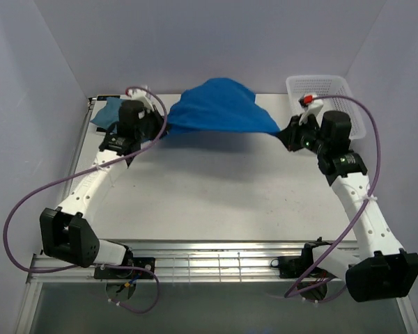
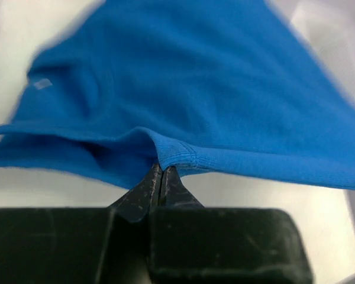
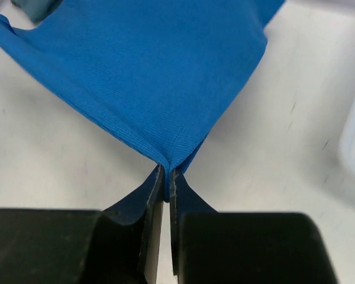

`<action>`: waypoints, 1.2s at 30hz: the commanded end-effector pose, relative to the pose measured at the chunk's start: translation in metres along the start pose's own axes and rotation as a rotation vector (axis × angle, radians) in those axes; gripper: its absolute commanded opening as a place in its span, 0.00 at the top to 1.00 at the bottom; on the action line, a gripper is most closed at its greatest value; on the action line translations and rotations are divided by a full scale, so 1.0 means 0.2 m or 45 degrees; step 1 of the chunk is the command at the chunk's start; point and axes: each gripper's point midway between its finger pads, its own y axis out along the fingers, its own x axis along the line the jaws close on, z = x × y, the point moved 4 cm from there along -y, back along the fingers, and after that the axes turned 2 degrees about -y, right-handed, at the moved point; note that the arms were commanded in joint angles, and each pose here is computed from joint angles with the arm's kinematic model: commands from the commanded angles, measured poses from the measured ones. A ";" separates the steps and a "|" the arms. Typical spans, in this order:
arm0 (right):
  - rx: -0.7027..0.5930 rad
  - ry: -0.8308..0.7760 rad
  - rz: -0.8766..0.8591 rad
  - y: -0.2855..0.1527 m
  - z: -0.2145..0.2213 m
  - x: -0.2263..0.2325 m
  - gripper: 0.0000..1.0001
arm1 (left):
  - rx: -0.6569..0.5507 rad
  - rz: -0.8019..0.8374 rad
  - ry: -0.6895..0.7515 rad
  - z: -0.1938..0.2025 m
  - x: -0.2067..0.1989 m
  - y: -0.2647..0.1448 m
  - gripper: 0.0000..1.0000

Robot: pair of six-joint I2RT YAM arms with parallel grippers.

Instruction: Fold and stack the tank tops

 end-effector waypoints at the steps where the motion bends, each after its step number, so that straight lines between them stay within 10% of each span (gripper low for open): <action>1: 0.081 0.034 -0.017 -0.04 0.36 0.02 0.90 | 0.334 -0.166 -0.179 0.64 0.16 -0.01 0.86; 4: 0.310 0.226 -0.009 -0.14 0.81 0.08 0.75 | 0.571 -0.208 -0.239 1.05 0.15 -0.21 0.27; 6: 0.445 0.331 -0.054 -0.24 1.00 0.16 0.39 | 0.708 -0.332 -0.280 1.20 0.18 -0.37 0.02; 10: 0.426 0.376 -0.032 -0.34 0.99 0.21 0.06 | 0.637 -0.338 -0.336 1.10 0.15 -0.52 0.02; 22: 0.384 0.382 -0.046 -0.15 0.78 0.14 0.10 | 0.549 -0.613 -0.252 0.92 0.16 -0.17 0.02; 36: 0.759 0.537 0.029 0.11 1.32 0.08 0.10 | 0.919 -0.921 -0.357 1.37 0.61 0.06 0.02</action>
